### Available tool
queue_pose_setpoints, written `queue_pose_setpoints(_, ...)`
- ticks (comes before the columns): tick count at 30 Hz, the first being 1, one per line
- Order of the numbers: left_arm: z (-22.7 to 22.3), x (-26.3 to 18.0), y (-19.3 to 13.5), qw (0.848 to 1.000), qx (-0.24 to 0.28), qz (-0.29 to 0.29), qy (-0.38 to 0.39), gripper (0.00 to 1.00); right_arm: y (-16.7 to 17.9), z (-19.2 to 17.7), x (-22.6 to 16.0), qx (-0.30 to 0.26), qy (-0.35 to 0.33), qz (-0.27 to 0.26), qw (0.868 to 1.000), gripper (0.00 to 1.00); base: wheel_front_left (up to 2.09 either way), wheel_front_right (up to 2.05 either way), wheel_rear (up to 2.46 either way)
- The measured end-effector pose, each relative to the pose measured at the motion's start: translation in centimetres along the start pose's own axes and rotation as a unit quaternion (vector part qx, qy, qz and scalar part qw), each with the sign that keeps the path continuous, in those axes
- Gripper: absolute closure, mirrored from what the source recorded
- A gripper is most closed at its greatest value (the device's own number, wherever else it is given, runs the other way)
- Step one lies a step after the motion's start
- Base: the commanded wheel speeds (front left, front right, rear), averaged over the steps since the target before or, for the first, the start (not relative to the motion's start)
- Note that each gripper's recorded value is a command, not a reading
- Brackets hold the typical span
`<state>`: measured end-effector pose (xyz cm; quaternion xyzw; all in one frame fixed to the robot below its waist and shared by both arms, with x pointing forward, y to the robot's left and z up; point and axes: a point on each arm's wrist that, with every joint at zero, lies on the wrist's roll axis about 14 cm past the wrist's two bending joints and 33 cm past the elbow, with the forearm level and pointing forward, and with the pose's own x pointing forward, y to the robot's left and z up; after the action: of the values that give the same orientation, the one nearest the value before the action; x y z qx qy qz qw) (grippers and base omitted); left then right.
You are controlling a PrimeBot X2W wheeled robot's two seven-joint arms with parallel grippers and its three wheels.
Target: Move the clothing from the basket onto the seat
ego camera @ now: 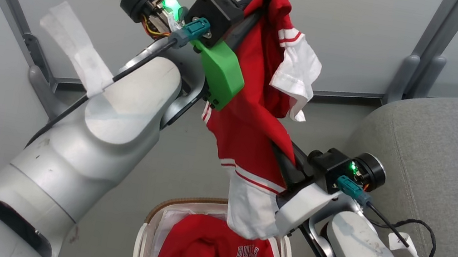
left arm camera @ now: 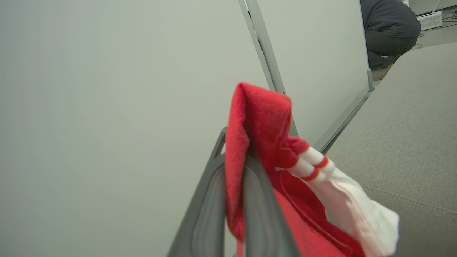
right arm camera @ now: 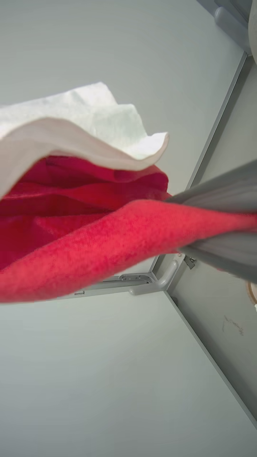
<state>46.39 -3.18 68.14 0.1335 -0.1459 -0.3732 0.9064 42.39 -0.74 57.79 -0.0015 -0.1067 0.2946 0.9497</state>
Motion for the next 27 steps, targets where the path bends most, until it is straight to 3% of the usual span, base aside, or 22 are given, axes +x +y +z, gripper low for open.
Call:
queue_pose_setpoints(3, -1.0, -0.3, -0.2, 1.000, -0.019, 0.002, 0.004, 1.00, -0.7, 0.4, -0.2, 0.002, -0.006, -0.011, 1.000, 1.00, 0.00, 0.00, 0.00)
queue_pose_setpoints(4, -1.5, -0.5, -0.5, 1.000, -0.027, 0.001, 0.004, 0.62, -1.0, 0.5, -0.3, 0.003, -0.008, -0.017, 1.000, 1.00, 0.00, 0.00, 0.00)
queue_pose_setpoints(5, -2.0, -0.7, -0.8, 0.999, -0.035, 0.001, 0.007, 0.36, -1.5, 0.7, -0.3, 0.003, -0.011, -0.024, 1.000, 1.00, 0.00, 0.00, 0.00)
queue_pose_setpoints(6, -2.7, -1.0, -1.0, 0.999, -0.042, 0.000, 0.014, 0.15, -1.9, 1.0, -0.4, 0.004, -0.016, -0.030, 0.999, 1.00, 0.00, 0.00, 0.00)
queue_pose_setpoints(7, -3.3, -1.3, -1.0, 0.999, -0.046, 0.001, 0.018, 0.03, -2.2, 1.2, -0.4, 0.004, -0.019, -0.035, 0.999, 1.00, 0.00, 0.00, 0.00)
queue_pose_setpoints(20, -13.2, -7.8, -3.1, 0.978, -0.171, 0.057, 0.104, 0.00, -6.1, 2.7, -1.8, -0.008, -0.044, -0.099, 0.994, 1.00, 0.00, 0.00, 0.00)
queue_pose_setpoints(27, -14.5, -10.2, -5.2, 0.966, -0.224, 0.086, 0.100, 0.00, -7.4, 2.4, -3.0, -0.002, -0.045, -0.128, 0.991, 1.00, 0.00, 0.00, 0.00)
